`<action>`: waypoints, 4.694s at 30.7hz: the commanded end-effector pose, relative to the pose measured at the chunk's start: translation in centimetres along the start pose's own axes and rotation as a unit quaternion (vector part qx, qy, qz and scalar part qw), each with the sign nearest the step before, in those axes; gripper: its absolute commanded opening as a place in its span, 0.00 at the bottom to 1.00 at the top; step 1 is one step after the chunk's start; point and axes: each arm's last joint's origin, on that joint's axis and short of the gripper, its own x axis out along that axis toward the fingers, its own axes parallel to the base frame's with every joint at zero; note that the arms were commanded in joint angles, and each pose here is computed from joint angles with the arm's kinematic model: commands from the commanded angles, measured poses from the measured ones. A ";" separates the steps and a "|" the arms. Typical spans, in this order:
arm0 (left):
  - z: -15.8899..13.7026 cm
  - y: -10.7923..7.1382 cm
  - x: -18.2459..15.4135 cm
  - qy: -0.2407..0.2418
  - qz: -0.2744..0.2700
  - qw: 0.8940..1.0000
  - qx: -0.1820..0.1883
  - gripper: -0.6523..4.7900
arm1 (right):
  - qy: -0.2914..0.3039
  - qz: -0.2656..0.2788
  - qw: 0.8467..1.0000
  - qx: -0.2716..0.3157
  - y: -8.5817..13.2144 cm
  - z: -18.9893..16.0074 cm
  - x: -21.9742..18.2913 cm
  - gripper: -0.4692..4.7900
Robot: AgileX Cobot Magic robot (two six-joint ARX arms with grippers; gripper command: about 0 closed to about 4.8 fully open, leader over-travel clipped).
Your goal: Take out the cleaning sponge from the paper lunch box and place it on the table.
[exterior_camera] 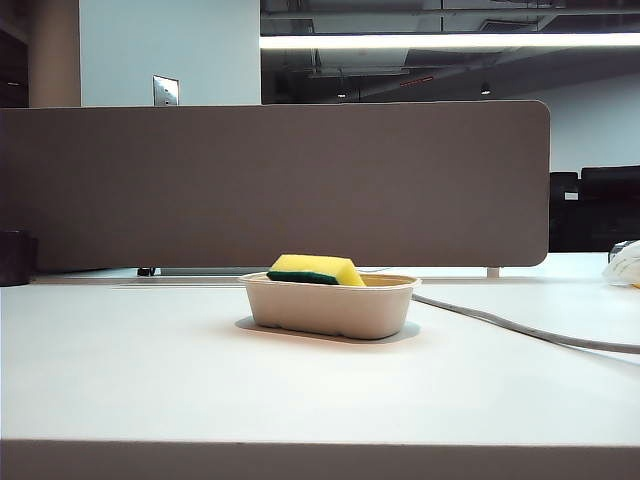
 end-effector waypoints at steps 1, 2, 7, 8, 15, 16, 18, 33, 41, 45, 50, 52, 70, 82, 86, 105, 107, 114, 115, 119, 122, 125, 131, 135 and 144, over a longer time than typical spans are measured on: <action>0.1 0.0 0.0 -0.006 -0.001 1.000 0.001 0.11 | -0.009 0.005 1.000 -0.001 0.0 0.2 0.0 0.07; 0.1 0.0 0.0 -0.005 -0.001 1.000 0.001 0.11 | -0.009 0.005 1.000 -0.001 0.0 0.2 0.0 0.07; 0.1 0.0 0.0 -0.005 -0.001 1.000 0.001 0.11 | -0.009 0.005 1.000 -0.001 0.0 0.2 0.0 0.07; 0.1 0.0 0.0 -0.005 -0.001 1.000 0.001 0.11 | -0.009 0.005 1.000 -0.001 0.0 0.2 0.0 0.07; 0.1 -0.3 0.0 -0.004 -0.016 1.000 0.003 0.11 | -0.011 0.016 1.000 0.010 0.1 0.2 0.0 0.07; 0.1 -0.5 0.0 -0.004 -0.027 1.000 0.004 0.11 | -0.012 0.025 0.999 0.021 0.2 0.3 0.0 0.07; 0.0 -1.1 0.0 -0.001 -0.058 0.998 0.008 0.11 | -0.017 0.052 0.997 0.059 0.3 0.4 0.0 0.09; -0.6 -3.7 -0.2 0.040 -0.186 0.981 0.028 0.11 | -0.055 0.188 0.960 0.201 1.3 6.5 -1.7 0.28; -0.9 -3.7 0.0 0.056 -0.185 0.981 0.031 0.11 | 0.044 0.276 0.949 0.148 3.4 13.0 3.1 0.34; -0.9 -3.7 0.0 0.056 -0.185 0.981 0.031 0.11 | 0.108 0.316 0.940 0.075 7.4 14.6 9.0 0.75; -0.9 -3.7 0.0 0.058 -0.185 0.981 0.031 0.11 | 0.198 0.337 0.920 0.039 12.3 13.8 16.8 0.95; -0.9 -3.7 0.0 0.057 -0.185 0.981 0.031 0.11 | 0.231 0.341 0.910 0.033 13.8 12.6 19.4 0.95; -0.9 -3.7 0.0 0.057 -0.184 0.981 0.031 0.11 | 0.376 0.320 0.867 -0.075 19.6 3.1 26.4 0.70; -0.9 -3.7 0.0 0.057 -0.184 0.981 0.031 0.11 | 0.371 0.297 0.874 -0.097 20.0 5.2 26.9 0.08; -0.9 -3.7 0.0 0.057 -0.184 0.981 0.031 0.11 | 0.371 0.291 0.874 -0.119 19.4 8.3 25.6 0.08; -0.9 -3.7 0.0 0.057 -0.184 0.981 0.031 0.11 | 0.465 0.194 0.847 -0.169 12.4 6.1 13.8 0.08; -0.9 -3.7 0.0 0.058 -0.184 0.981 0.031 0.11 | 0.463 0.212 0.846 -0.155 12.6 5.2 13.9 0.09; -0.9 -3.7 0.0 0.058 -0.184 0.981 0.031 0.11 | 0.456 0.208 0.852 -0.153 13.2 3.6 15.5 0.31; -0.9 -3.7 0.0 0.058 -0.184 0.981 0.031 0.11 | 0.466 0.209 0.846 -0.154 13.2 3.2 15.5 0.36; -0.9 -3.7 0.0 0.057 -0.184 0.981 0.031 0.11 | 0.498 0.220 0.825 -0.148 13.3 2.2 15.4 0.73; -0.9 -3.7 0.0 0.057 -0.184 0.981 0.031 0.11 | 0.502 0.224 0.824 -0.134 13.3 2.4 15.2 0.96; -0.9 -3.7 0.0 0.057 -0.184 0.981 0.031 0.11 | 0.492 0.239 0.829 -0.113 13.3 3.3 15.0 0.95; -0.8 -3.5 0.0 0.049 -0.174 0.983 0.028 0.11 | 0.455 0.235 0.855 -0.085 12.7 6.5 13.3 0.82; -0.4 -2.5 0.1 0.032 -0.133 0.990 0.018 0.11 | 0.398 0.244 0.882 -0.072 11.9 9.7 11.4 0.52; 0.1 -0.6 0.0 -0.004 -0.041 0.999 0.004 0.11 | 0.266 0.254 0.930 -0.015 9.4 15.7 6.2 0.08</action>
